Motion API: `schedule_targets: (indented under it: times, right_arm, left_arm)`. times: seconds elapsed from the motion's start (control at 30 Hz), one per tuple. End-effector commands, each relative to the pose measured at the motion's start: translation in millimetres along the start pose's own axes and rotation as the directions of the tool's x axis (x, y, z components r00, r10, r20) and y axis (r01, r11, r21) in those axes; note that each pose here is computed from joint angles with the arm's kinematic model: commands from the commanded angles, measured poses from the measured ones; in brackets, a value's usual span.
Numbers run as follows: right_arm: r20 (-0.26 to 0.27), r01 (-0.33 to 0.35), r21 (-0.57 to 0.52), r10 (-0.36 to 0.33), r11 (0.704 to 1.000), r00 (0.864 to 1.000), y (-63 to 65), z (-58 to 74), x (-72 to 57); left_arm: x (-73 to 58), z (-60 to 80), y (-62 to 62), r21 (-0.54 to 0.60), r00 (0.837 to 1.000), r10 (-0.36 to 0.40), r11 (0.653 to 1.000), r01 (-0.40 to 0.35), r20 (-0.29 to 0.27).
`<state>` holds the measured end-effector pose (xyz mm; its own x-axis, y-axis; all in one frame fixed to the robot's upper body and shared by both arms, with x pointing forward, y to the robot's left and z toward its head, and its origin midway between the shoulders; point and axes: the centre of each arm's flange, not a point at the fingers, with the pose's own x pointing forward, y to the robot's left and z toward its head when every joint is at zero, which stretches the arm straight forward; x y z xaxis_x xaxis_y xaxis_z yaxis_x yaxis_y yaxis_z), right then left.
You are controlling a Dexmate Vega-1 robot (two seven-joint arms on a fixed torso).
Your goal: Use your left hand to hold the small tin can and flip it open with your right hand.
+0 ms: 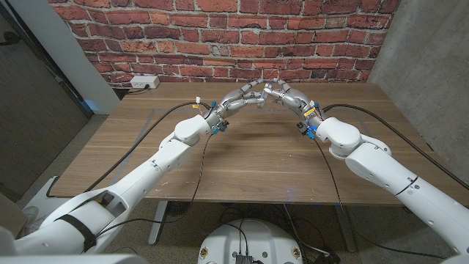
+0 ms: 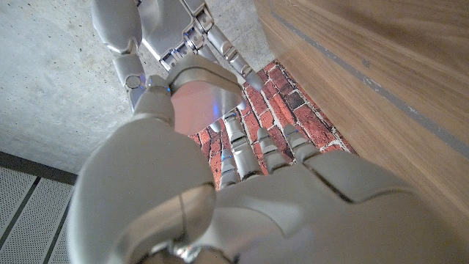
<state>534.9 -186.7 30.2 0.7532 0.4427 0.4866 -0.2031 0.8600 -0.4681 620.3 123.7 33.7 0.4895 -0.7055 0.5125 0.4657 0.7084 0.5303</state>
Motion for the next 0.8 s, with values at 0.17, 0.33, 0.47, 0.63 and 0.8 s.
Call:
schedule_targets:
  times: [0.17,0.33,0.47,0.63,0.8]
  right_arm:
    - [-0.001,0.018,0.013,-0.018,1.000,1.000,-0.1,0.2,-0.2]
    - [0.001,0.018,0.019,-0.018,1.000,1.000,-0.2,0.3,-1.0]
    - [0.000,0.018,0.027,-0.018,0.999,1.000,0.4,0.2,-0.9]
    - [0.001,0.021,0.027,-0.021,0.999,1.000,0.9,0.3,-0.7]
    - [0.000,0.018,0.027,-0.018,0.999,1.000,1.4,0.5,-0.5]
  left_arm:
    - [-4.3,-2.8,1.6,-0.007,1.000,0.018,1.000,-0.018,-0.004]
    - [-4.3,-3.8,1.5,-0.008,1.000,0.012,1.000,-0.012,-0.008]
    - [-3.7,-3.8,1.4,-0.010,1.000,0.012,1.000,-0.012,-0.006]
    - [-3.8,-4.0,1.7,-0.009,1.000,0.012,1.000,-0.012,-0.007]
    - [-4.4,-4.0,2.2,-0.009,1.000,0.012,1.000,-0.012,-0.008]
